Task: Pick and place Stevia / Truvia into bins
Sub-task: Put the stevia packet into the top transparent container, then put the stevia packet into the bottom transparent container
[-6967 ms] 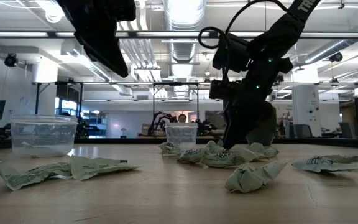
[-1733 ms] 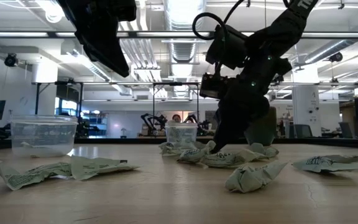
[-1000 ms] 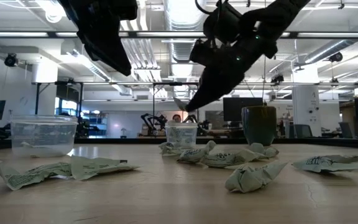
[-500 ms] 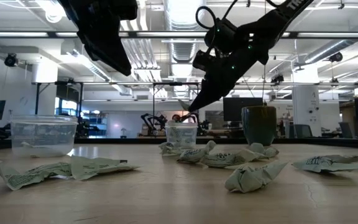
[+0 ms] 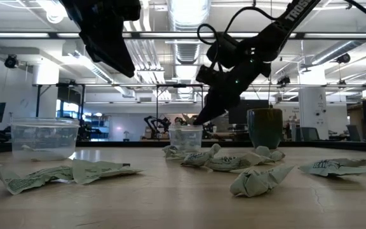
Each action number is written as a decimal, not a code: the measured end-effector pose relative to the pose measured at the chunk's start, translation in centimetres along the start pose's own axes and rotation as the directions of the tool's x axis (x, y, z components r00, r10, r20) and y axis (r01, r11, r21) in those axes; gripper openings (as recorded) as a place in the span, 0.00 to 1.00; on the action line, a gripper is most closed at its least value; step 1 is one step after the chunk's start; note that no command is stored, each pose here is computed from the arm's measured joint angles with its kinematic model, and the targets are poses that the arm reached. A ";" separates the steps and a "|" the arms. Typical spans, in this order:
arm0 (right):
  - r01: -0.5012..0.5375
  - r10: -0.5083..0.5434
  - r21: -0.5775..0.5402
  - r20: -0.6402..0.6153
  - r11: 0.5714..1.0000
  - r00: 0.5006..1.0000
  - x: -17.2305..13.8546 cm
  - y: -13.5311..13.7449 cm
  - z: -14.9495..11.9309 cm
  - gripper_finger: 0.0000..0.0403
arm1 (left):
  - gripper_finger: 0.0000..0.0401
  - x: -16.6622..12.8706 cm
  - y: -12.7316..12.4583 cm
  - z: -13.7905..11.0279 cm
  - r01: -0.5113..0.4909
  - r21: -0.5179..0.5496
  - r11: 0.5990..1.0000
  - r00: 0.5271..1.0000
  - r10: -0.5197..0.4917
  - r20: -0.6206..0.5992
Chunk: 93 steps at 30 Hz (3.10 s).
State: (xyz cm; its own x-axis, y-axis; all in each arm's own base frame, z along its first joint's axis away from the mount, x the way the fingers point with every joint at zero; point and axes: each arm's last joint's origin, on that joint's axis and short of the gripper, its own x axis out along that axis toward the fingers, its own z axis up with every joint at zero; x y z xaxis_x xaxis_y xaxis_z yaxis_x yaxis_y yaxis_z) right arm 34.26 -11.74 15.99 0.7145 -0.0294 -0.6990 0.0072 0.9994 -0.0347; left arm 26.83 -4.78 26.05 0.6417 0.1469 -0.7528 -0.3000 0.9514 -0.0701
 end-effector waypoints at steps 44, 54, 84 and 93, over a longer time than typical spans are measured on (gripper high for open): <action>-0.212 0.212 0.019 -0.150 0.977 0.966 -2.6 5.8 1.5 0.29 | 0.28 1.4 -0.1 -0.7 -0.015 0.133 0.991 0.996 0.025 -0.080; -0.162 0.158 0.110 0.042 0.981 0.987 -1.0 8.8 1.2 0.25 | 0.28 2.7 -0.3 -1.0 -0.028 0.145 0.989 0.993 0.044 -0.111; -0.099 0.125 0.162 -0.159 0.982 0.979 -5.5 10.3 -4.0 0.17 | 0.28 3.5 -6.1 -2.4 0.411 0.158 0.898 0.904 -0.379 -0.198; -0.101 0.121 0.171 -0.107 0.980 0.987 -8.0 10.5 -6.3 0.16 | 0.28 5.9 -9.2 -3.6 0.355 -0.083 0.931 0.909 -0.364 -0.200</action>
State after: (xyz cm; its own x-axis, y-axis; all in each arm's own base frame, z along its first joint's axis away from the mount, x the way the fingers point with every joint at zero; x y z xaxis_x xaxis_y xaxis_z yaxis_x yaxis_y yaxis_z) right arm 24.22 -1.16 16.76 0.6315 0.0894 -0.7702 0.0547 0.9857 0.1592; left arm 30.79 -13.69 19.91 0.5515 -0.2673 -0.7902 -0.1101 0.9157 -0.3865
